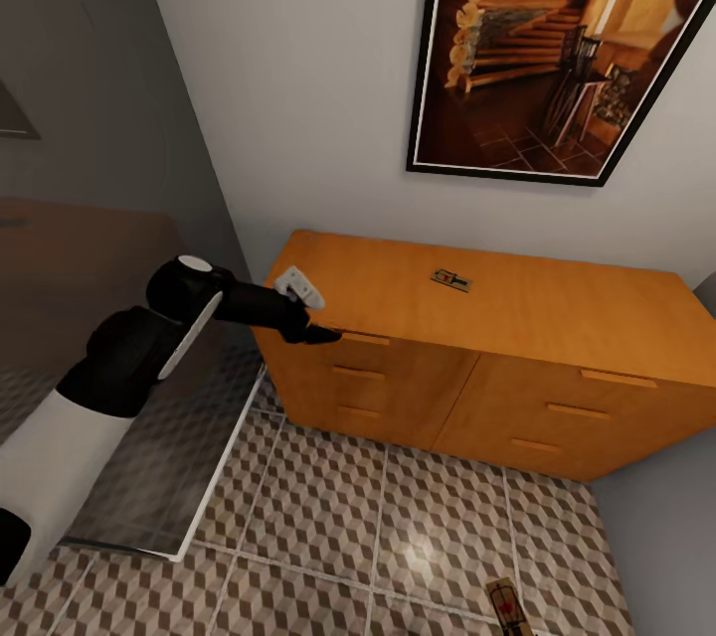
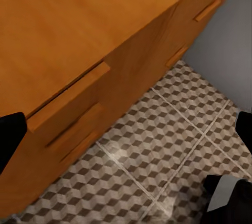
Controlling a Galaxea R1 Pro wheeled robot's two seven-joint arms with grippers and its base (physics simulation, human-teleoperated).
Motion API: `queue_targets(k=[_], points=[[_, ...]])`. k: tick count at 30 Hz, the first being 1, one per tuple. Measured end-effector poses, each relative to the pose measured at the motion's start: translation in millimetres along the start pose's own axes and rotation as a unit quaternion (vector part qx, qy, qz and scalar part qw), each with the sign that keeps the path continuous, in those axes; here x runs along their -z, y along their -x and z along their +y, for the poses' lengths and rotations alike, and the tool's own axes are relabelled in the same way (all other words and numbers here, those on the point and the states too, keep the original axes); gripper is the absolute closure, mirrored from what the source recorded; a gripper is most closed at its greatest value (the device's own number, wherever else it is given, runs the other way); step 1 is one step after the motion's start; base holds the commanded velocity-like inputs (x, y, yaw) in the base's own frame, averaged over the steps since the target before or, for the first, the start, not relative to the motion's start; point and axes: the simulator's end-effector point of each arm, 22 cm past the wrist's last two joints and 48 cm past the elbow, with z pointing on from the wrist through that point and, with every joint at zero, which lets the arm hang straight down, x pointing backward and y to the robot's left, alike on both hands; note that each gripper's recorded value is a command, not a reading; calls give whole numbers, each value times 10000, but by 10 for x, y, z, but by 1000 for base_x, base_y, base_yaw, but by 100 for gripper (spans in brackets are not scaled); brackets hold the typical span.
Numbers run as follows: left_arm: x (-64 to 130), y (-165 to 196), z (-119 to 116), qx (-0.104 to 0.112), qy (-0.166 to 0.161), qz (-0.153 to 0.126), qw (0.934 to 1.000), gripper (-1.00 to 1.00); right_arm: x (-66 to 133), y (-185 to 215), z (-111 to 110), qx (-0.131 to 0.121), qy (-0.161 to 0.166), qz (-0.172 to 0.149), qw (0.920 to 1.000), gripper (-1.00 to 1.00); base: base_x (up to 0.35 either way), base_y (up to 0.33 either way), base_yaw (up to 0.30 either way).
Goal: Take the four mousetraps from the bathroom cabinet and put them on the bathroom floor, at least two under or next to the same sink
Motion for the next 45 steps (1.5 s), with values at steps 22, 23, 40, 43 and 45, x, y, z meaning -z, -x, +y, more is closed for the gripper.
queue_targets(k=[22,23,40,43,45], points=[[0,-256,-331,-876,-423,680,9929,-100,-1,-1,-22,9,-12,-4,10000,100,73,0,0],[0,-257,-333,-878,-424,682,9929,-100,-1,-1,-23,7,-16,-4,10000,100,314,0,0],[-73,-338,-417,-971,-521,827,9905,-100,272,-249,-155,224,679,15,9974,100,145,0,0],[-72,-341,-415,-972,-520,831,9904,-100,555,-519,-201,275,755,292,9963,100,1,0,0],[-73,-340,-417,-973,-521,830,9904,-100,661,-609,-210,276,765,389,9959,100,0,0,0]])
